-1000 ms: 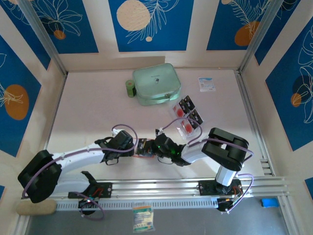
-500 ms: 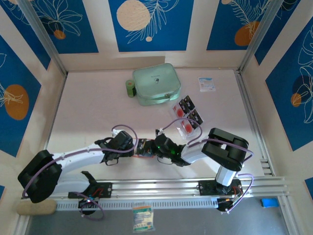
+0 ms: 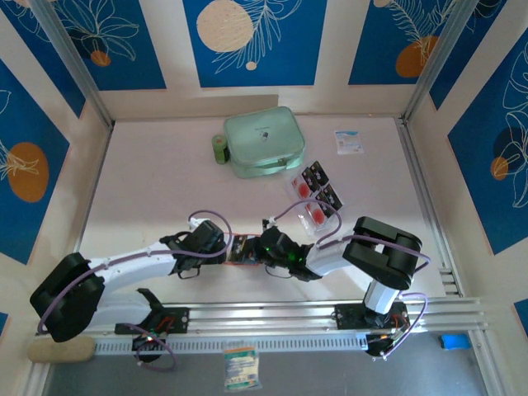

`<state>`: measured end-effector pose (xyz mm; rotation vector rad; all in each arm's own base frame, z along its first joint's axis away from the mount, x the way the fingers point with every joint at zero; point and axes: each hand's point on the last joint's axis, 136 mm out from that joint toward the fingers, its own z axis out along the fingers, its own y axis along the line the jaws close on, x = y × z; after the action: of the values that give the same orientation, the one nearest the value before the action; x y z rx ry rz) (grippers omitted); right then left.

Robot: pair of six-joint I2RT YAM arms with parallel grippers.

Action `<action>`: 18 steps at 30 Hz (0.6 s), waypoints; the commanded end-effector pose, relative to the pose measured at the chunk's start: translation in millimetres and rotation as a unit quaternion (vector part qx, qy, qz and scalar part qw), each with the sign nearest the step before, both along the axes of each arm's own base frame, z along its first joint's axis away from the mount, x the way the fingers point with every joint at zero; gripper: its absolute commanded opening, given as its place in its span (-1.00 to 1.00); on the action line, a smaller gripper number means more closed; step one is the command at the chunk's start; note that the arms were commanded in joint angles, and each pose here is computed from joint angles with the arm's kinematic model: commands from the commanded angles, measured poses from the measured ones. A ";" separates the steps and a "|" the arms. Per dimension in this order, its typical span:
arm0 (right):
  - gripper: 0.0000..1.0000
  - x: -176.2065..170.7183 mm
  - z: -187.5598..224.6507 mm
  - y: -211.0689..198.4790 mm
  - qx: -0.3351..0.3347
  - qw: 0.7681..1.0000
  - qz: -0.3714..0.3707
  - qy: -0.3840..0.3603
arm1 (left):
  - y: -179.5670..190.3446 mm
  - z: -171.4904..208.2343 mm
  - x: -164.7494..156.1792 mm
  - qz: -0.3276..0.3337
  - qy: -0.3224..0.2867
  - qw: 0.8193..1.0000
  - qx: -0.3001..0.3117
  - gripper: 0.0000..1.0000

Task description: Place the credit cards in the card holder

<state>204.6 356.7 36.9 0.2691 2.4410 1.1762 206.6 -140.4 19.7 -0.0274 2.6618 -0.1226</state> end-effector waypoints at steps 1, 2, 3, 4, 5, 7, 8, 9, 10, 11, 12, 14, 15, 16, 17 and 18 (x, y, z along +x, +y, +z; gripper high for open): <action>-1.00 -6.4 -18.9 -6.1 -0.028 0.999 -0.007 0.029 | 5.1 -4.5 -2.2 0.007 0.006 1.000 0.003 0.67; -1.00 -6.7 -20.7 -6.3 -0.029 0.999 -0.008 0.033 | 5.2 -4.6 -2.1 0.007 0.006 1.000 0.003 0.67; -1.00 -6.6 -22.6 -6.6 -0.029 0.999 -0.011 0.037 | 5.4 -5.1 -2.5 0.007 0.007 1.000 0.004 0.67; -1.00 -7.1 -23.7 -6.5 -0.028 0.999 -0.012 0.041 | 5.4 -5.4 -2.9 0.007 0.008 1.000 0.004 0.67; -1.00 -6.8 -24.2 -6.2 -0.028 0.999 -0.012 0.043 | 5.4 -4.9 -2.5 0.007 0.006 1.000 0.004 0.67; -1.00 -6.8 -26.2 -6.3 -0.028 0.998 -0.012 0.049 | 5.5 -5.1 -2.8 0.007 0.006 1.000 0.003 0.67; -1.00 -6.7 -26.2 -6.1 -0.028 0.998 -0.011 0.050 | 5.3 -4.9 -2.9 0.007 0.006 1.000 0.002 0.67; -1.00 -6.8 -27.2 -6.0 -0.029 0.998 -0.010 0.052 | 5.8 -5.4 -3.2 0.007 0.007 1.000 0.003 0.67; -1.00 -6.7 -27.6 -5.6 -0.028 0.998 -0.009 0.054 | 5.4 -4.7 -2.8 0.007 0.005 1.000 0.002 0.67; -1.00 -6.5 -27.7 -5.3 -0.027 0.998 -0.009 0.055 | 5.3 -4.8 -2.8 0.007 0.006 1.000 0.001 0.67; -1.00 -6.9 -28.4 -4.9 -0.026 0.998 -0.009 0.057 | 5.3 -5.0 -2.8 0.006 0.006 1.000 0.002 0.67; -1.00 -6.6 -30.0 -5.0 -0.026 0.998 -0.009 0.060 | 4.8 -4.4 -2.5 0.006 0.005 1.000 0.001 0.67; -1.00 -6.8 -30.6 -4.7 -0.025 0.998 -0.008 0.062 | 4.7 -4.3 -2.5 0.006 0.005 1.000 0.001 0.67; -1.00 -6.6 -30.4 -3.6 -0.023 0.998 -0.006 0.063 | 5.2 -4.8 -2.8 0.006 0.006 1.000 0.002 0.67; -1.00 -6.8 -31.0 -3.1 -0.023 0.998 -0.005 0.064 | 4.7 -4.5 -2.8 0.005 0.006 1.000 0.001 0.67; -1.00 -6.9 -30.6 -1.4 -0.022 0.998 -0.002 0.065 | 4.9 -4.5 -2.6 0.006 0.006 1.000 0.001 0.67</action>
<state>205.4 363.2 30.0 0.3382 2.4789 1.2144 206.4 -140.0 19.0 -0.0281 2.6612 -0.1225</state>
